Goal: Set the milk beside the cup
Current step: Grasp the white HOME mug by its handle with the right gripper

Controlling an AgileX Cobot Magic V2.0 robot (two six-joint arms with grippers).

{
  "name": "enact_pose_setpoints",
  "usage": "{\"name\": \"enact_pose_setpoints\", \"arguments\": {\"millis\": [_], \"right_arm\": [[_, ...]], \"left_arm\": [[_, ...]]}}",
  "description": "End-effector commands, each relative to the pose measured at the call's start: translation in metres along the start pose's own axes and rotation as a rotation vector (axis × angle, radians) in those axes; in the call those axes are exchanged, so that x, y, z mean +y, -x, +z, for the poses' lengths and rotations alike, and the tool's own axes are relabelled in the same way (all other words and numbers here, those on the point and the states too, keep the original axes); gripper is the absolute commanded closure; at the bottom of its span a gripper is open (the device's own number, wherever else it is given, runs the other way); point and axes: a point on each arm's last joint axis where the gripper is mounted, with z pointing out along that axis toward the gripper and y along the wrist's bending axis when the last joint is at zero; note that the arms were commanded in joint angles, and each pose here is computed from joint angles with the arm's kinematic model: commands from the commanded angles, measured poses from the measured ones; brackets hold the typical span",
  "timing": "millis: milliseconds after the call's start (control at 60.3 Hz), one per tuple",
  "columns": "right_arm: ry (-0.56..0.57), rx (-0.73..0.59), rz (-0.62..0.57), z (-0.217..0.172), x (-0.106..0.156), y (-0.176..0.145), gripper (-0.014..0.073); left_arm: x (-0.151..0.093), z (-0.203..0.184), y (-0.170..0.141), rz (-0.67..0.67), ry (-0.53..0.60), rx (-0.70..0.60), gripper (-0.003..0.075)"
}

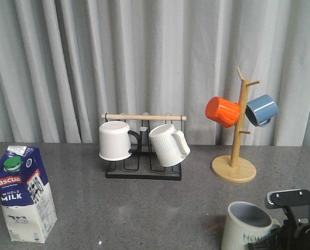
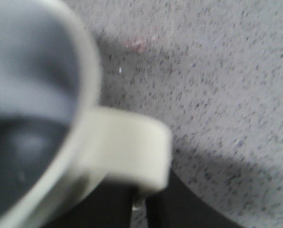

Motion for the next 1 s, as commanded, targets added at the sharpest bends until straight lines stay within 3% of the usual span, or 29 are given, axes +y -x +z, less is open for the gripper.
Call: {"name": "enact_pose_setpoints", "arguments": {"millis": [0,199,348,663,846,978], "right_arm": [[-0.021,-0.108,-0.024,-0.016,-0.001,0.022,0.0604],[0.095,-0.251,-0.08,-0.053,0.035,0.068,0.0601],[0.184,-0.313,-0.147,-0.057,0.074,0.093,0.06],[0.242,-0.184,-0.116,0.003,0.101,0.092,0.0587],[0.269,-0.108,-0.134,0.017,0.108,0.082,0.0555],[0.29,-0.075,-0.142,0.015,0.11,0.079,0.0485]], "left_arm": [[-0.005,-0.002,0.015,0.0,-0.026,-0.078,0.0407],[-0.005,-0.002,0.014,0.0,-0.025,-0.076,0.0407],[-0.004,-0.002,0.014,0.0,-0.024,-0.071,0.0407],[-0.004,-0.001,0.012,0.0,-0.019,-0.052,0.0407],[-0.004,-0.001,0.012,-0.001,-0.019,-0.05,0.0407],[-0.004,-0.001,0.012,-0.001,-0.019,-0.05,0.0407]]}}
